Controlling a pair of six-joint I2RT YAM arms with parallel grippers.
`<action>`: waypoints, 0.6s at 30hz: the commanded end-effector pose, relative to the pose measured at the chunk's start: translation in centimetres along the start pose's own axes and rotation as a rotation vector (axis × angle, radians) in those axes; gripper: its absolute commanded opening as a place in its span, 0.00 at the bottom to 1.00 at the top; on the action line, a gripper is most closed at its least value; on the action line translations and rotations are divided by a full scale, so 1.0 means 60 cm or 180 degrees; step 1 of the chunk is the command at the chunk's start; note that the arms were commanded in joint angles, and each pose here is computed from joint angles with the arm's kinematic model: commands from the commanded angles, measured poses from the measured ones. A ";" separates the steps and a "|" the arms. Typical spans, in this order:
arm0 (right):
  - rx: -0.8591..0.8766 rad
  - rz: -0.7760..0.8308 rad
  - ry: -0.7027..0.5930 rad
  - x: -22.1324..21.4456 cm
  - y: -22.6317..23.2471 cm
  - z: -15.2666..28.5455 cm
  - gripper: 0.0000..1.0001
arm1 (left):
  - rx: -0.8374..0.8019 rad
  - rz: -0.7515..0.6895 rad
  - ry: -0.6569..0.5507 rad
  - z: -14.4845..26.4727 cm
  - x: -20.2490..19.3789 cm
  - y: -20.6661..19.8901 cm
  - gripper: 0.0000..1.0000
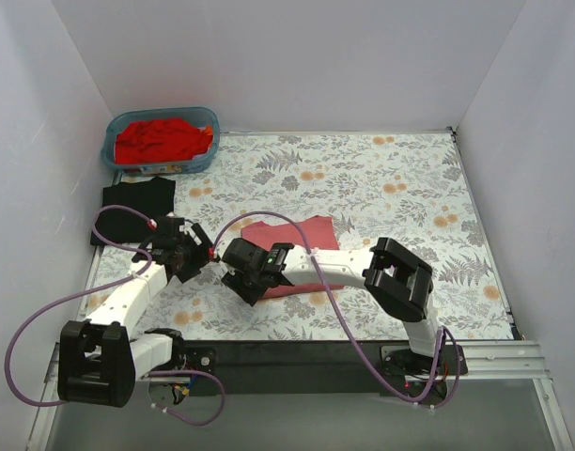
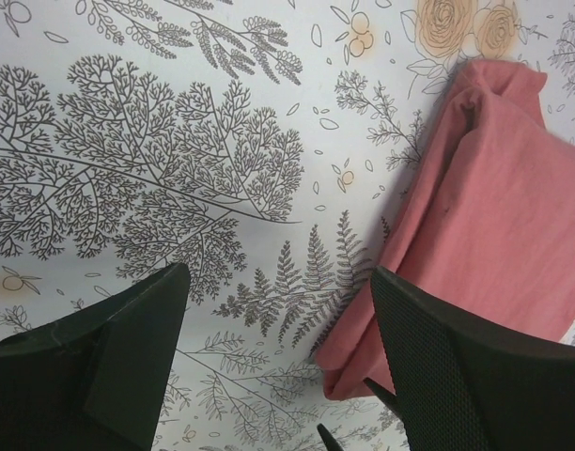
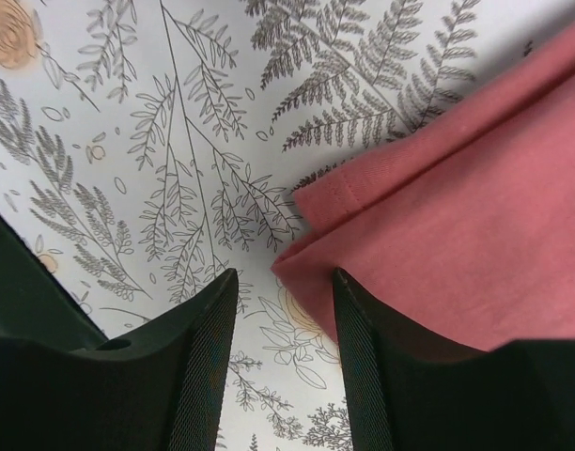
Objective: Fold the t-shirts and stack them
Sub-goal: Neatly place the folded tshirt to the corner
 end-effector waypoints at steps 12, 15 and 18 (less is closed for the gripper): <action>-0.0544 0.0181 0.0447 -0.044 -0.024 -0.039 0.24 | -0.0209 0.0016 0.0095 -0.004 -0.005 -0.016 0.77; -0.0539 0.0156 0.0319 -0.032 -0.028 -0.024 0.01 | -0.0350 -0.0016 0.0268 -0.004 -0.021 -0.023 0.79; -0.0431 0.0061 0.0095 -0.018 -0.027 0.003 0.01 | -0.0388 0.0006 0.0364 -0.006 -0.030 -0.024 0.86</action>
Point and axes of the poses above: each gripper's point midway between its finger pads, its own z axis back along the fingers, its own y axis along the line the jaws close on, x = y × z, the point moved 2 cm from there along z, back along the fingers, and after that the axes turned 9 degrees about z, right-handed, at the moved point
